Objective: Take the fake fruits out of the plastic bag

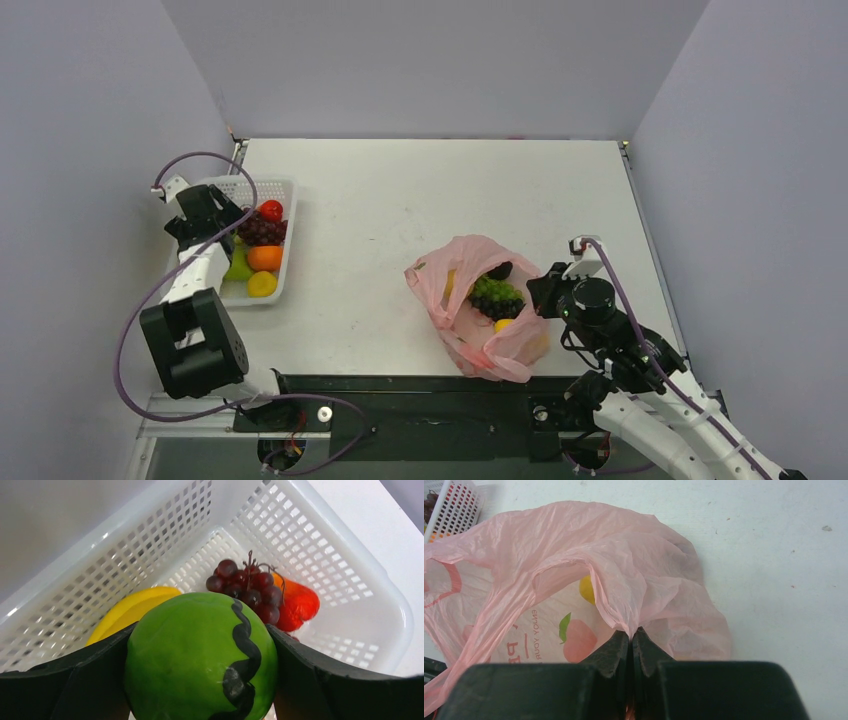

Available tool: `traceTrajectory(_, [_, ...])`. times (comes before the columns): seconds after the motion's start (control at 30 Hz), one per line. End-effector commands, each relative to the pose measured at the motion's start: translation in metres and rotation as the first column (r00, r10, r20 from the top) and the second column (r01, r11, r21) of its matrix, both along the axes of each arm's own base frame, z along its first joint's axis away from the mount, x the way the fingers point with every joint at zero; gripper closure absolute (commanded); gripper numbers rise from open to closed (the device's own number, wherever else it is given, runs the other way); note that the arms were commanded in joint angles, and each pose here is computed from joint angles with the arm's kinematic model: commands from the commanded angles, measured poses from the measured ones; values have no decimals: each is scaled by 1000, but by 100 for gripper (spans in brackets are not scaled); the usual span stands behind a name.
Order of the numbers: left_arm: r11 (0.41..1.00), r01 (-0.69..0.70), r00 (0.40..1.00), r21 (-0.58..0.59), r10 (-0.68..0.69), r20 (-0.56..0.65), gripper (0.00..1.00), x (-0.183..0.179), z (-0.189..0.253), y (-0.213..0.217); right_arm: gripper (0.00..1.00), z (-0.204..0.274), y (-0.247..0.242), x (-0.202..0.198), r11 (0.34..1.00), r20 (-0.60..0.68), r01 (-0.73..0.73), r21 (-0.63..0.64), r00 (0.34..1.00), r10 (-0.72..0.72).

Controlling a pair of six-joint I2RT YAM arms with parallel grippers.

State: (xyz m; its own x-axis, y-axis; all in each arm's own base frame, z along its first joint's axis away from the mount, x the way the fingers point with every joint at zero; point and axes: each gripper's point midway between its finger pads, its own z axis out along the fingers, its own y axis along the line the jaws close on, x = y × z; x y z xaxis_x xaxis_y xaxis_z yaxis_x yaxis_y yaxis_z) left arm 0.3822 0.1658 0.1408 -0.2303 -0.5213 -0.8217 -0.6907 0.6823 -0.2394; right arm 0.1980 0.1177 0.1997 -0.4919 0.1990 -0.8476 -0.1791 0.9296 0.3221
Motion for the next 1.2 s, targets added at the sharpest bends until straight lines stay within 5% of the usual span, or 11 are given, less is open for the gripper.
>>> traceTrajectory(0.0, [999, 21, 985, 49, -30, 171, 45, 54, 44, 17, 100, 14, 2, 5, 1000, 56, -5, 27, 998, 4])
traceTrajectory(0.07, [998, 9, 987, 65, -19, 159, 25, 61, 44, 23, 100, 15, 1, 5, 1000, 58, -2, 27, 998, 0])
traceTrajectory(0.2, [996, -13, 991, 84, 2, 133, 7, 61, 48, 30, 100, 14, 0, 6, 1000, 59, 8, 26, 998, -10])
traceTrajectory(0.43, [997, -41, 983, 65, 29, 180, 3, 45, 74, 20, 100, 17, -3, 6, 1000, 58, 21, 18, 998, -22])
traceTrajectory(0.63, [960, 275, 925, -50, -251, 284, 4, 26, 108, -94, 100, 19, -4, 5, 999, 51, 30, 24, 998, -31])
traceTrajectory(0.73, [796, 589, 767, -142, -495, 408, 11, 2, 122, -181, 100, 22, -6, 5, 999, 50, 38, 26, 998, -40])
traceTrajectory(0.87, [544, 818, 560, -187, -679, 475, 14, -56, 117, -265, 100, 22, -7, 5, 998, 43, 47, 32, 998, -49])
traceTrajectory(1.03, [215, 964, 265, -155, -800, 538, 20, -134, 129, -348, 100, 26, 0, 4, 997, 27, 33, 64, 999, -35])
traceTrajectory(1.17, [41, 994, 96, -105, -798, 596, 27, -182, 148, -397, 100, 29, 7, 4, 997, 9, 14, 81, 1000, -15])
